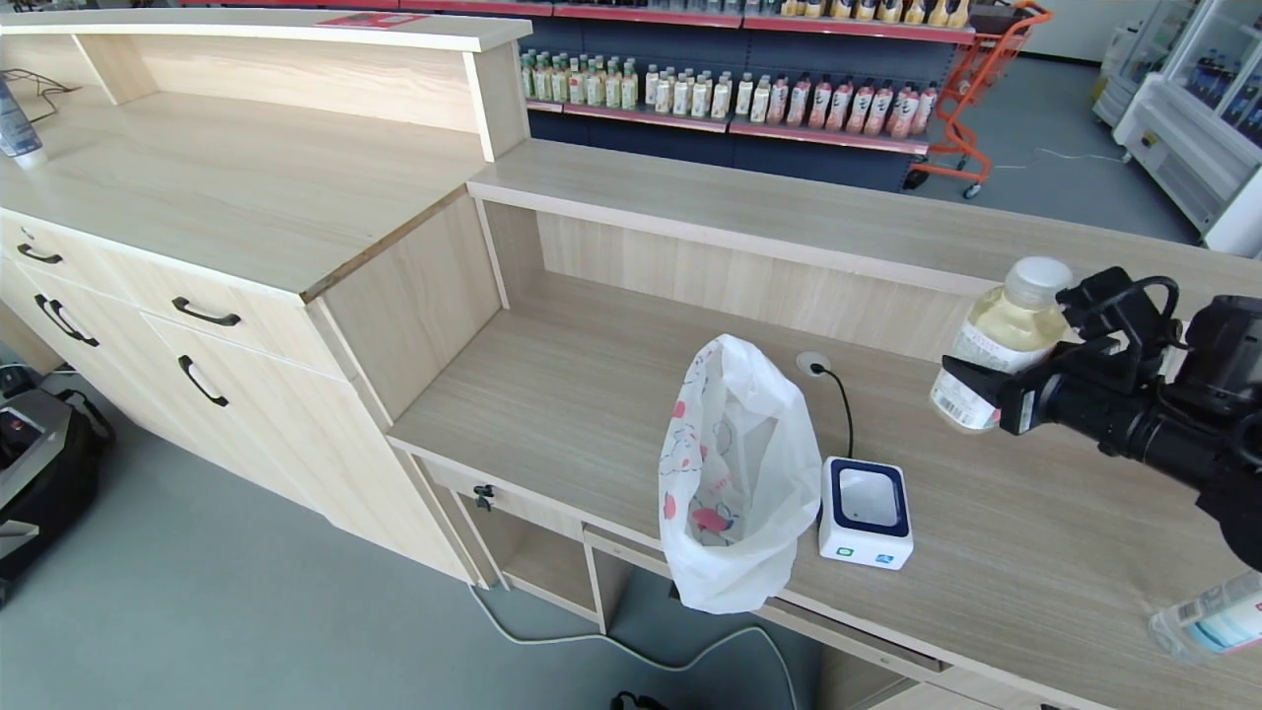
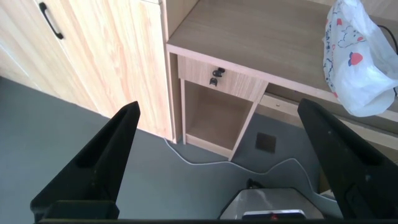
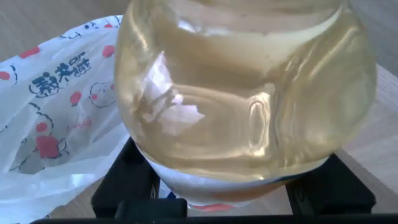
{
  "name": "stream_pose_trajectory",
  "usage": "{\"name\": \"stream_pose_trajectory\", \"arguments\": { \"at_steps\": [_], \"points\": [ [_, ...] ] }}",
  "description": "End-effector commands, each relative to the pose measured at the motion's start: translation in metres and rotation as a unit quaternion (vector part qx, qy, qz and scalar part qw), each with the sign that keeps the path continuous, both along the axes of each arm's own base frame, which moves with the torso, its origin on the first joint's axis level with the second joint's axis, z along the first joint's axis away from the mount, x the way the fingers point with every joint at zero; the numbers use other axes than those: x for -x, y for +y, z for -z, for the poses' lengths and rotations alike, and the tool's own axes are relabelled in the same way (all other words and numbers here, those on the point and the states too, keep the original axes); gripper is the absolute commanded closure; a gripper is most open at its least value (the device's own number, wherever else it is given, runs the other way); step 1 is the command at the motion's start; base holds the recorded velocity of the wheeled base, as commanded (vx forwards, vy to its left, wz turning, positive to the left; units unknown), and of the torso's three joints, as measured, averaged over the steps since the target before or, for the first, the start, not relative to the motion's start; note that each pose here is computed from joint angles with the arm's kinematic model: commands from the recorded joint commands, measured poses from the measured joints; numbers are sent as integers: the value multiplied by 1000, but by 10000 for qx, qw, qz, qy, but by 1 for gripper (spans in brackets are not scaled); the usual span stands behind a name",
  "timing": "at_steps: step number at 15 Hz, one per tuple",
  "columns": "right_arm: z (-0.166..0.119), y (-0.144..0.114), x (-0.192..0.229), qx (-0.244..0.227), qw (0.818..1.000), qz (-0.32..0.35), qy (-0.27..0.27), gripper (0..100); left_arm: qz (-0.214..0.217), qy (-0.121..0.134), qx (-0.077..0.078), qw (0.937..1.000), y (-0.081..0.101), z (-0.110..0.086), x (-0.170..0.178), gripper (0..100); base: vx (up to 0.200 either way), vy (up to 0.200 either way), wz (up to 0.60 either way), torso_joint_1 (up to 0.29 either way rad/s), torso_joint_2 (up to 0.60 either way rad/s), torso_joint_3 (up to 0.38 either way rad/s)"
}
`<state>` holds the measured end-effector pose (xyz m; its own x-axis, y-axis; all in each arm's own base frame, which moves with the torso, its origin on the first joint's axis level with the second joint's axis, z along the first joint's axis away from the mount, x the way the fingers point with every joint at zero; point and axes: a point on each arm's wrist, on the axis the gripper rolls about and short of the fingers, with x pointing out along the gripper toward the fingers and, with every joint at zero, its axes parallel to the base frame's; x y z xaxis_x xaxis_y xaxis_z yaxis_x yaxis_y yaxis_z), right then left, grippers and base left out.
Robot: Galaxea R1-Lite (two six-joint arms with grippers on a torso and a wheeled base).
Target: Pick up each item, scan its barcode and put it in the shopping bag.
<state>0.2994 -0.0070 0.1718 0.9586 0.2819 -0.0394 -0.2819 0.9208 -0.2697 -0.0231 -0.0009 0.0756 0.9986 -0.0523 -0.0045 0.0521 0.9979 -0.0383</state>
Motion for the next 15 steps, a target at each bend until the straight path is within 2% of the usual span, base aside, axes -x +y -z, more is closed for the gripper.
{"name": "stream_pose_trajectory", "arguments": {
  "at_steps": [1, 3, 5, 8, 13, 15],
  "points": [
    [-2, 10, 17, -614, 9978, 179, 150, 100, -1, 1, 1, 10000, 0, 0, 0, 0, 0, 0, 0, 0, 0, 0],
    [0, 37, 20, -1253, 9918, -1, 239, 100, -1, 1, 1, 10000, 0, 0, 0, 0, 0, 0, 0, 0, 0, 0],
    [5, 59, 16, -1454, 9884, -261, 342, 100, -1, 1, 1, 10000, 0, 0, 0, 0, 0, 0, 0, 0, 0, 0],
    [15, 81, 5, -1489, 9860, -591, 465, 100, -1, 1, 1, 10000, 0, 0, 0, 0, 0, 0, 0, 0, 0, 0],
    [59, 118, -25, -1422, 9827, -1059, 533, 100, -1, 1, 1, 10000, 0, 0, 0, 0, 0, 0, 0, 0, 0, 0],
    [69, 130, -24, -1388, 9809, -1213, 627, 100, -1, 1, 1, 10000, 0, 0, 0, 0, 0, 0, 0, 0, 0, 0]
  ]
}}
